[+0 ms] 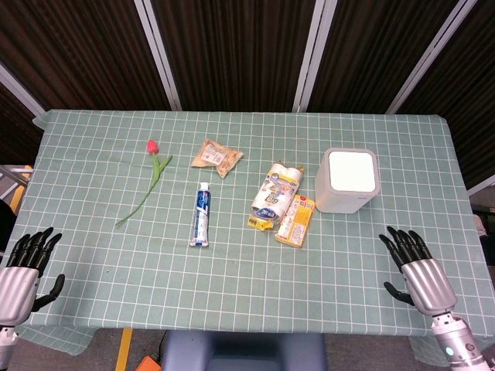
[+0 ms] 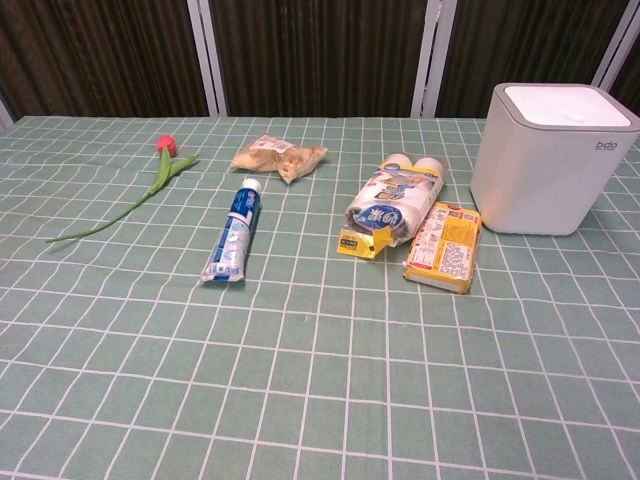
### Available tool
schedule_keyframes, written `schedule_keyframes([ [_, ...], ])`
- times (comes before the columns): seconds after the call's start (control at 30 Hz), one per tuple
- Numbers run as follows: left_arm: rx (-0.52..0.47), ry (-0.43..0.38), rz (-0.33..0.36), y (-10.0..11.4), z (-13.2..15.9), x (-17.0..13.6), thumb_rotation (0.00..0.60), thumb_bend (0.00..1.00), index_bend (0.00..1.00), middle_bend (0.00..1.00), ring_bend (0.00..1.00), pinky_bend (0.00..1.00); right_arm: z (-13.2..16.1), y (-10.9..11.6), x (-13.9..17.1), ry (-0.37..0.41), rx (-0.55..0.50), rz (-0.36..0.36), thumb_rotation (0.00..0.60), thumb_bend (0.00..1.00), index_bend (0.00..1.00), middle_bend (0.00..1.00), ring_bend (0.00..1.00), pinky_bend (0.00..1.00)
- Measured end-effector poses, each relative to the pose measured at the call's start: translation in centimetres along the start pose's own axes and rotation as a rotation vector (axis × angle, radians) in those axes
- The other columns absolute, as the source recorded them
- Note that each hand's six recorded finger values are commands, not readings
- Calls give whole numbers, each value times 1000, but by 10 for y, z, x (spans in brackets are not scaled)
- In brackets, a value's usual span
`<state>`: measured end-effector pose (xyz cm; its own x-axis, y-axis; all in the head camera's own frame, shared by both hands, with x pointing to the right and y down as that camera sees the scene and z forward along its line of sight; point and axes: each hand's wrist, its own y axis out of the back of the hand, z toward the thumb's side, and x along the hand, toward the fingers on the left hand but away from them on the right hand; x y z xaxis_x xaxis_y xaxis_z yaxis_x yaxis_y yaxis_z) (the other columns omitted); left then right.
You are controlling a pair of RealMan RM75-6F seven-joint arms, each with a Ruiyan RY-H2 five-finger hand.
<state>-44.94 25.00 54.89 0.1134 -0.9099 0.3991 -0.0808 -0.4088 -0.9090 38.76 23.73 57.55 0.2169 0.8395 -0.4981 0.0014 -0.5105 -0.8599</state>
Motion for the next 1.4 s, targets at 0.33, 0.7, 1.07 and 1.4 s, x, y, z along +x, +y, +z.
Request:
schedule_keyframes([
  [0.33, -4, 4, -7, -1, -1, 3, 600, 456, 0, 0, 0, 5, 0, 4, -12, -23, -25, -49, 600, 316, 0, 432, 356, 312],
  [0.7, -11, 8, -6, 0, -3, 4, 600, 458, 0, 0, 0, 5, 6, 18, -82, -45, 1, -30, 600, 657, 0, 1000, 1000, 1000],
  [1.07, -12, 22, 6, 4, -7, 1, 600, 462, 0, 0, 0, 6, 15, 13, -145, -116, 4, 115, 600, 691, 0, 1000, 1000, 1000],
  [1.4, -7, 24, 7, 4, -7, 2, 600, 470, 0, 0, 0, 6, 22, -7, -157, -121, 41, 223, 600, 691, 0, 1000, 1000, 1000],
])
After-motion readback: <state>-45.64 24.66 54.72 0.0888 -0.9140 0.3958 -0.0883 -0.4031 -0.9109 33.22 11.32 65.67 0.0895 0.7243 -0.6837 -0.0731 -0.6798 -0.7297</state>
